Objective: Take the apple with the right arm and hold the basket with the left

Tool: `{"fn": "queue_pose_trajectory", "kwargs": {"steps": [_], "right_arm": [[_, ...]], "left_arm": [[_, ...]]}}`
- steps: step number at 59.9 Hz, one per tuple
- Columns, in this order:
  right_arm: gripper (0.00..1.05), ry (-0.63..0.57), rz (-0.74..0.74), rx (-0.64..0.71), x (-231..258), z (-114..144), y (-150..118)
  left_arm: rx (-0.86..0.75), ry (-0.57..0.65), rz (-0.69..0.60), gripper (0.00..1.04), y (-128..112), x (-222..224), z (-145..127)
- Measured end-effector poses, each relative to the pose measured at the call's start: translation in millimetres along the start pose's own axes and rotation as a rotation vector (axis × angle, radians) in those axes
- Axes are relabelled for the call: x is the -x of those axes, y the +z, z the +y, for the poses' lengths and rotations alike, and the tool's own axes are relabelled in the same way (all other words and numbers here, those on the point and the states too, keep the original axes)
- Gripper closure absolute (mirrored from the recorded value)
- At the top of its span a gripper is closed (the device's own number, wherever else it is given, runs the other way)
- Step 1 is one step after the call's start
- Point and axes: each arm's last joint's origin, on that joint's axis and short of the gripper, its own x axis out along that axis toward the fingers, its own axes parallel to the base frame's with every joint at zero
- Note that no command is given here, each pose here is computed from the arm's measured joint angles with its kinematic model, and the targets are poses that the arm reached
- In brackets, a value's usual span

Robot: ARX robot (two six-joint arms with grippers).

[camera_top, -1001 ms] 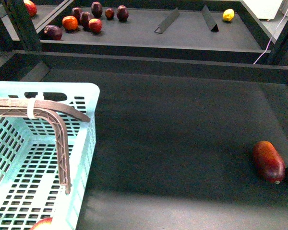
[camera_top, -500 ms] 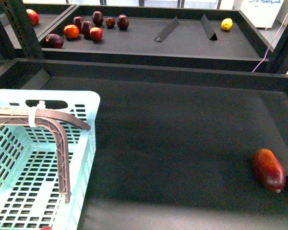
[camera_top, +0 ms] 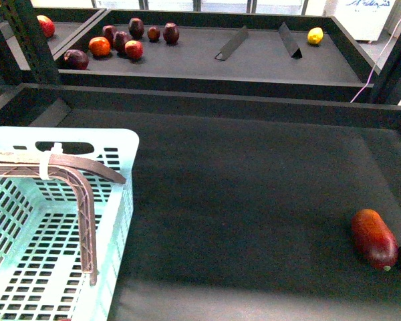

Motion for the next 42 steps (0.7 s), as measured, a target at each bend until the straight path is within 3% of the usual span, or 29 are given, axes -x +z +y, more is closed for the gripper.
{"fn": "queue_pose_trajectory", "kwargs": {"steps": [42], "right_arm": [[0.09,0.0,0.0,0.0,0,0,0]], "left_arm": [[0.0,0.0,-0.005,1.02,1,20,0]]}}
